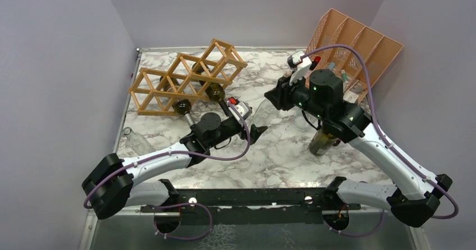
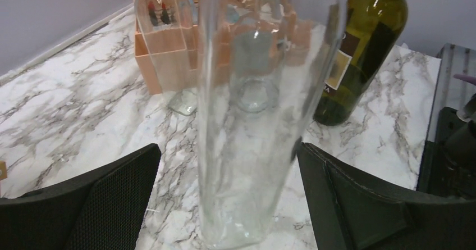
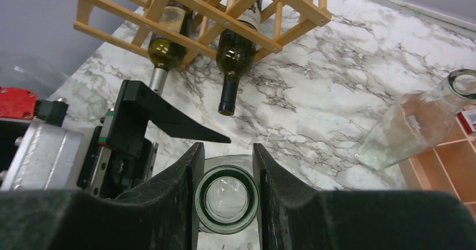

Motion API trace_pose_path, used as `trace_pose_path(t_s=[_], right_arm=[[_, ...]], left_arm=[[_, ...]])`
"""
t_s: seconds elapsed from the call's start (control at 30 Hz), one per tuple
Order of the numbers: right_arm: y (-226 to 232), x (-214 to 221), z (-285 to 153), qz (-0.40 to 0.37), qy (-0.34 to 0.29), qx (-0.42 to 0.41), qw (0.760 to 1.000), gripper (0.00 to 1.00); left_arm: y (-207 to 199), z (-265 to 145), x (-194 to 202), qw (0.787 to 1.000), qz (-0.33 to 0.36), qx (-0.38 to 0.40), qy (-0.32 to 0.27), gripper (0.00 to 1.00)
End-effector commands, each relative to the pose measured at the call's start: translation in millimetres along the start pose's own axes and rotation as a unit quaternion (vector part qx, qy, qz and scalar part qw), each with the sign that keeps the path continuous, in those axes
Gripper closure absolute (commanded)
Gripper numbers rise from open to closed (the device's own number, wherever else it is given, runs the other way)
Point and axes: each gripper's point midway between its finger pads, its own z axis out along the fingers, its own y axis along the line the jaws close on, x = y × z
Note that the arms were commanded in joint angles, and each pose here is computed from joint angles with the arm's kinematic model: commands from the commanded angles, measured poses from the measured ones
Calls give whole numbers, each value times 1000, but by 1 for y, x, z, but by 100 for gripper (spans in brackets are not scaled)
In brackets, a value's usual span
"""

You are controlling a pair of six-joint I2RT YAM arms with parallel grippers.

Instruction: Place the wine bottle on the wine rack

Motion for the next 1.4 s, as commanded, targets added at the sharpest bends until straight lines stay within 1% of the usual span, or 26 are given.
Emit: trace_pose_path(t_s=[0.0, 0.13, 0.2, 0.27, 0.3, 0.37, 0.43, 0.53, 0.57, 0.63, 0.7, 0.73, 0.77, 0.87, 0.9, 0.93, 1.0, 1.13, 1.3, 1.37], right_arm=[[23, -34, -18, 7, -46, -60, 997, 99], [28, -34, -19, 6, -46, -74, 996, 99], [29, -34, -20, 5, -46, -78, 996, 99], [30, -35, -21, 4, -47, -79, 996, 99], [29, -35, -21, 4, -47, -79, 996, 99], [31, -35, -22, 4, -48, -82, 995, 99], [32, -34, -22, 5, -45, -87, 995, 99], [33, -30, -24, 6, -34, -89, 995, 99], [33, -28, -25, 6, -29, -89, 996, 99], [32, -22, -26, 6, -15, -88, 996, 98], [31, -16, -28, 6, 1, -85, 996, 90], [30, -13, -30, 7, 11, -82, 997, 85], [29, -9, -30, 8, 21, -79, 997, 77], [23, 4, -33, 9, 58, -63, 996, 49], [21, 6, -35, 8, 67, -55, 996, 42], [17, 8, -36, 5, 74, -47, 996, 38], [11, 12, -39, -2, 87, -31, 996, 33], [10, 11, -44, -20, 89, -33, 995, 29], [14, 21, -41, -32, 101, -53, 993, 26], [15, 31, -38, -33, 115, -59, 991, 26]], left_arm=[[4, 5, -23, 997, 41, -11, -67, 1], [6, 10, -18, 997, 49, -14, -65, 1], [8, 11, -18, 996, 49, -21, -73, 2], [9, 13, -20, 995, 50, -24, -83, 4], [10, 13, -21, 995, 53, -25, -86, 8], [11, 15, -21, 994, 61, -29, -91, 17], [14, 16, -22, 992, 72, -36, -97, 29], [20, 16, -27, 989, 92, -52, -106, 43], [21, 16, -29, 987, 102, -54, -109, 49], [23, 16, -33, 984, 128, -57, -114, 65], [25, 16, -37, 979, 157, -58, -115, 80], [25, 16, -38, 976, 174, -58, -115, 89], [24, 17, -40, 973, 193, -55, -116, 100], [22, 16, -46, 958, 257, -44, -121, 100], [19, 15, -46, 949, 289, -33, -122, 100], [14, 14, -44, 938, 325, -18, -122, 100], [10, 11, -45, 912, 390, -2, -124, 100], [15, 13, -47, 874, 475, -4, -106, 100], [14, 14, -51, 826, 555, 9, -96, 100], [12, 14, -53, 816, 570, 13, -97, 100]])
